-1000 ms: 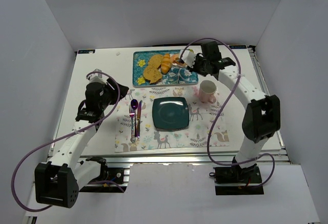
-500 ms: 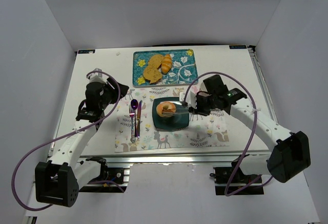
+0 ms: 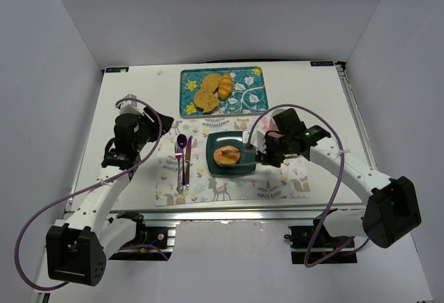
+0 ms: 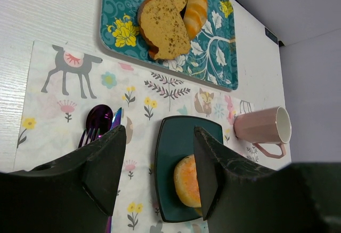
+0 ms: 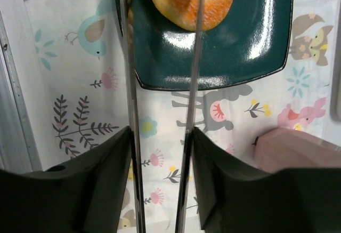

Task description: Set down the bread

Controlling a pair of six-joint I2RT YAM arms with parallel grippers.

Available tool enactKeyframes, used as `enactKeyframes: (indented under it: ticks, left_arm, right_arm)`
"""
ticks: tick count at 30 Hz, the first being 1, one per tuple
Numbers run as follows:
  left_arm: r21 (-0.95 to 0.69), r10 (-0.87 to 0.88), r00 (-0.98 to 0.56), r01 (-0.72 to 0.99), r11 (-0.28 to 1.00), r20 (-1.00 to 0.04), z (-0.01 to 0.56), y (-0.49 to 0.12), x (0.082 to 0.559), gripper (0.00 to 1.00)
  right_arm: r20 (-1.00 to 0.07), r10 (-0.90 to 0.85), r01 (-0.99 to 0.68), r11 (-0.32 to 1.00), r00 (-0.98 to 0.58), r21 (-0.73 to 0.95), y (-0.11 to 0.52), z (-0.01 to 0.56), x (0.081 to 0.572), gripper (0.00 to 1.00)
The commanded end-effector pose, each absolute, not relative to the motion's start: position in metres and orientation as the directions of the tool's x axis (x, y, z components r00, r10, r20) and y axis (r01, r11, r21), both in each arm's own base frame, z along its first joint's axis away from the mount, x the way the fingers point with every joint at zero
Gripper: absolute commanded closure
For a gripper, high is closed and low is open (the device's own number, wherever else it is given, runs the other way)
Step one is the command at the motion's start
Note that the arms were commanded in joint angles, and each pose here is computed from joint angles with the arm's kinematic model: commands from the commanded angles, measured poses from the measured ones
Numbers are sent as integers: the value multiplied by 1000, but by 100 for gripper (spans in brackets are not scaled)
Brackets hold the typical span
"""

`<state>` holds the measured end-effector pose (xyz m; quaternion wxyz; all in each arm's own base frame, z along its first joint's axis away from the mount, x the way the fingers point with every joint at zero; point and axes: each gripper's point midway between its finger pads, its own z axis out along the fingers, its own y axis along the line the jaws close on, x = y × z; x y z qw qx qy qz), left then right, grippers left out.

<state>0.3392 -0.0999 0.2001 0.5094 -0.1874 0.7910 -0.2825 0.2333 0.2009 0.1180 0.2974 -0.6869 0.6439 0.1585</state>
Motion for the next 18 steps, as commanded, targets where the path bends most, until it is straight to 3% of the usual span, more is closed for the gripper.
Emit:
enactKeyframes:
  ticks: [1,10,17,18]
  left_arm:
    - [-640,-585,-395,11,768,-708,206,-100,332,37]
    - [-643,-588,-393,12,766,-707,206,-100,331,37]
    - [-641,-583,-396,20,767,-709,207,-102,334,37]
    - [-642,-583,-396,22,766,-710,208,-102,334,37]
  right_arm:
    - [-631,-759,-968,0,162,-249,208,134,235,47]
    - [-673,-717,-961,18,180,-276,212,158,232,45]
    - [-767,-619,-940,133,169,-314,229,213,246,55]
    - [-779,-607,-937,159,155,-311,230,219,250,60]
